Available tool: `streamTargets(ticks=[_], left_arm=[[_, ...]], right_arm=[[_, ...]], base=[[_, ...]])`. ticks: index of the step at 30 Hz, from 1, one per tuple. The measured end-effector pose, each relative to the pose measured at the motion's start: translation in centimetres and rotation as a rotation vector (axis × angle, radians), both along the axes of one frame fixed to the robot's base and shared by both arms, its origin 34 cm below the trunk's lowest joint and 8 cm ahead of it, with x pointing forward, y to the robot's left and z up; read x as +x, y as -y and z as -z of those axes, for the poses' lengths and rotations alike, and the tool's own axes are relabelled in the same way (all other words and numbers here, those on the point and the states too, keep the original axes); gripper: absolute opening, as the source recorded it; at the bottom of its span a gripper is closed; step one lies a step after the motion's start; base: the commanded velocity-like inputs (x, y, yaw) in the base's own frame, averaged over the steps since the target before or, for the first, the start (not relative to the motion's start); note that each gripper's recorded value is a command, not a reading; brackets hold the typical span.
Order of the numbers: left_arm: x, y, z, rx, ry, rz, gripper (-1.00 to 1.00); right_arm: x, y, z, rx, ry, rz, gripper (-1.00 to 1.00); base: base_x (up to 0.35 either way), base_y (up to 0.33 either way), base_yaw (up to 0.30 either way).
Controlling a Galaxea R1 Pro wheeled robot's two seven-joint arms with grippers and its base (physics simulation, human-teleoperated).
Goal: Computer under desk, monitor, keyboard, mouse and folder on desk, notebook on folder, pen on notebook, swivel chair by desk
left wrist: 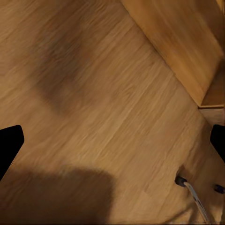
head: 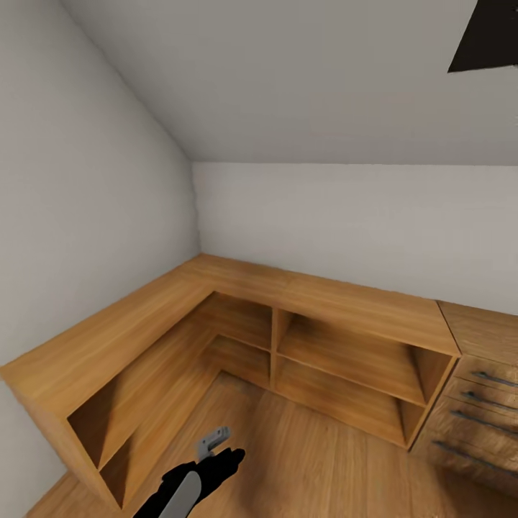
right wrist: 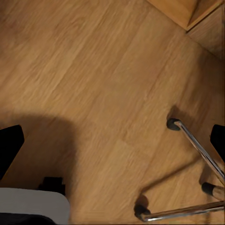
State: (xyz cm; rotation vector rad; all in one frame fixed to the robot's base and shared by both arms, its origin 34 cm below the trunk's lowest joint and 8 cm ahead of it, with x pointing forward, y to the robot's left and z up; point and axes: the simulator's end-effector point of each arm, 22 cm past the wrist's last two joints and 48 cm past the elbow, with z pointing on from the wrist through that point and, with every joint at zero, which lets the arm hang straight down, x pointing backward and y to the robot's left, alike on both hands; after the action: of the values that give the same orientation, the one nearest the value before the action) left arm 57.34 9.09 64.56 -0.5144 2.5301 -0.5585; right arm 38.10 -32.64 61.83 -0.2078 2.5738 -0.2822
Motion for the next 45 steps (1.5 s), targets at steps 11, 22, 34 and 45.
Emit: streamTargets(ticks=[11, 22, 34, 45], left_arm=[[-0.4, 1.6, -0.2, -0.020, 0.019, 0.053, 1.00], [-0.5, 3.9, -1.3, -0.040, 0.057, 0.122, 1.00], [1.4, 2.1, -3.9, -0.083, 0.075, 0.097, 1.00], [1.0, 1.6, -3.5, -0.070, 0.069, 0.093, 1.00]], right_arm=[[-0.3, 1.6, 0.7, -0.016, 0.013, 0.036, 1.00], [0.2, 1.0, 0.8, 0.024, 0.042, 0.033, 1.00], [1.2, 0.8, 0.6, 0.091, 0.133, 0.034, 1.00], [1.4, 1.3, 0.5, 0.083, 0.143, 0.045, 1.00]], base=[[0.186, 0.260, -0.299], [0.072, 0.089, -0.300], [0.001, 0.001, -0.286], [0.000, 0.000, -0.285]])
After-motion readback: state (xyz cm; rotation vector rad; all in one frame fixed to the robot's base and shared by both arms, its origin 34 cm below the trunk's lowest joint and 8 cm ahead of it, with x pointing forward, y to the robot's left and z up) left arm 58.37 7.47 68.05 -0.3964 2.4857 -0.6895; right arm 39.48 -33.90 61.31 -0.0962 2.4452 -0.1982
